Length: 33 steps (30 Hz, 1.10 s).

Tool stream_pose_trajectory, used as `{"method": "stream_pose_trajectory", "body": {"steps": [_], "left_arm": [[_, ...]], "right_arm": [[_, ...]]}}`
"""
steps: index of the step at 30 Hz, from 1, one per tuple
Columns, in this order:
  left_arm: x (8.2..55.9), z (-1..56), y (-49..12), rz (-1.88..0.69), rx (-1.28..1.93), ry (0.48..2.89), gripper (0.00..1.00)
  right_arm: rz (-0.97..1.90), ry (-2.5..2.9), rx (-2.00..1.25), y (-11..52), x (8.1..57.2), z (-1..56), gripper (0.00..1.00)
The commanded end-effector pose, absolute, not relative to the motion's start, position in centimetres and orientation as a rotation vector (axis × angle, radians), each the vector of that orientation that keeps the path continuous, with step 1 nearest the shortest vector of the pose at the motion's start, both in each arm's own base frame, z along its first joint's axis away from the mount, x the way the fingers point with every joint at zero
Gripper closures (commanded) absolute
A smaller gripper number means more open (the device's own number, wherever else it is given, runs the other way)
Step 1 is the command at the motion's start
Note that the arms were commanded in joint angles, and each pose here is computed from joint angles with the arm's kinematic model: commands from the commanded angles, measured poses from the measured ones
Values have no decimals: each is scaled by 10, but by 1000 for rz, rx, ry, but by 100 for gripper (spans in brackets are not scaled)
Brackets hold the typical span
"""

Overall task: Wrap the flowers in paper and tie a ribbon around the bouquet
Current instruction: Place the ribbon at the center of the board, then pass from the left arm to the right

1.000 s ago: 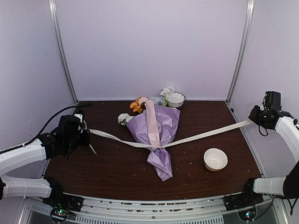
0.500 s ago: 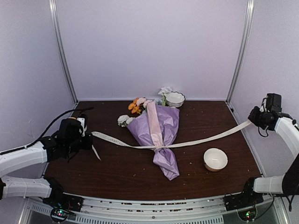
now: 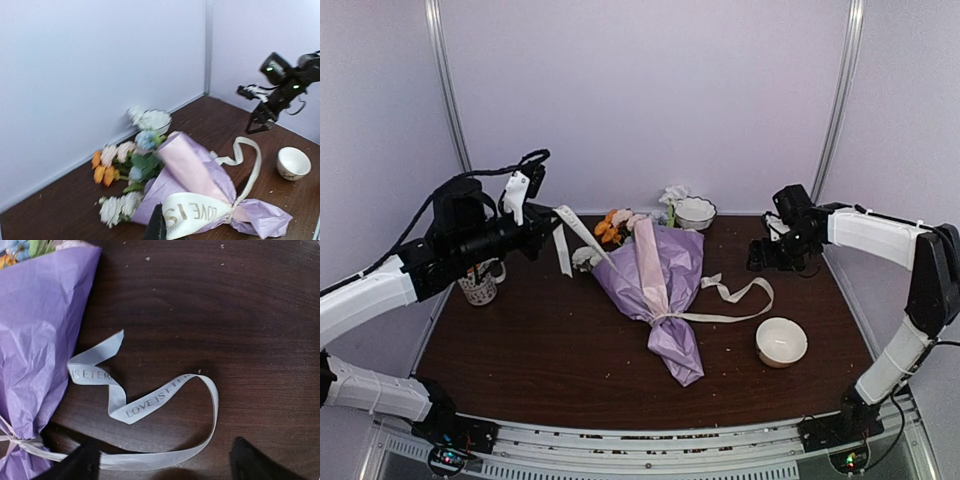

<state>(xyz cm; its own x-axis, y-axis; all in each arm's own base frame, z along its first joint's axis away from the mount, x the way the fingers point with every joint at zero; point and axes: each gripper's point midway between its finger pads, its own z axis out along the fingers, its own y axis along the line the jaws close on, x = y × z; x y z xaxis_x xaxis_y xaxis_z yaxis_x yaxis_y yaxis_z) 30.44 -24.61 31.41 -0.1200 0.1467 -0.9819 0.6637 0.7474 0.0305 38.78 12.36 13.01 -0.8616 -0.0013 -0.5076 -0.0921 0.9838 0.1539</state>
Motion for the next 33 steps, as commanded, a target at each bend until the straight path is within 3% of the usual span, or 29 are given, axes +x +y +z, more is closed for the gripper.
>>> {"method": "stream_pose_trajectory", "body": {"steps": [1, 5, 9, 14, 20, 22, 25, 31, 33], "left_arm": [[265, 362, -299, -634, 969, 1386, 100], [255, 373, -317, -687, 1041, 1336, 100], [253, 374, -325, -702, 1057, 1330, 100], [250, 380, -326, -702, 1054, 1306, 100], [255, 380, -322, -672, 1019, 1320, 100], [257, 381, -322, -666, 1013, 1322, 100], [258, 383, -323, -665, 1010, 1322, 100], [263, 384, -320, -639, 992, 1332, 100], [266, 385, -318, -629, 972, 1344, 100]], "right_arm": [[204, 2454, -342, 170, 371, 173, 0], [540, 2143, -788, 282, 322, 219, 0], [778, 1974, -1020, 368, 279, 223, 9], [948, 1947, -1048, 414, 277, 211, 17], [955, 1948, -941, 424, 292, 200, 20], [940, 1974, -925, 426, 295, 190, 27], [916, 2004, -897, 426, 301, 179, 56], [908, 2008, -891, 424, 301, 176, 81], [907, 2008, -890, 423, 301, 176, 82]]}}
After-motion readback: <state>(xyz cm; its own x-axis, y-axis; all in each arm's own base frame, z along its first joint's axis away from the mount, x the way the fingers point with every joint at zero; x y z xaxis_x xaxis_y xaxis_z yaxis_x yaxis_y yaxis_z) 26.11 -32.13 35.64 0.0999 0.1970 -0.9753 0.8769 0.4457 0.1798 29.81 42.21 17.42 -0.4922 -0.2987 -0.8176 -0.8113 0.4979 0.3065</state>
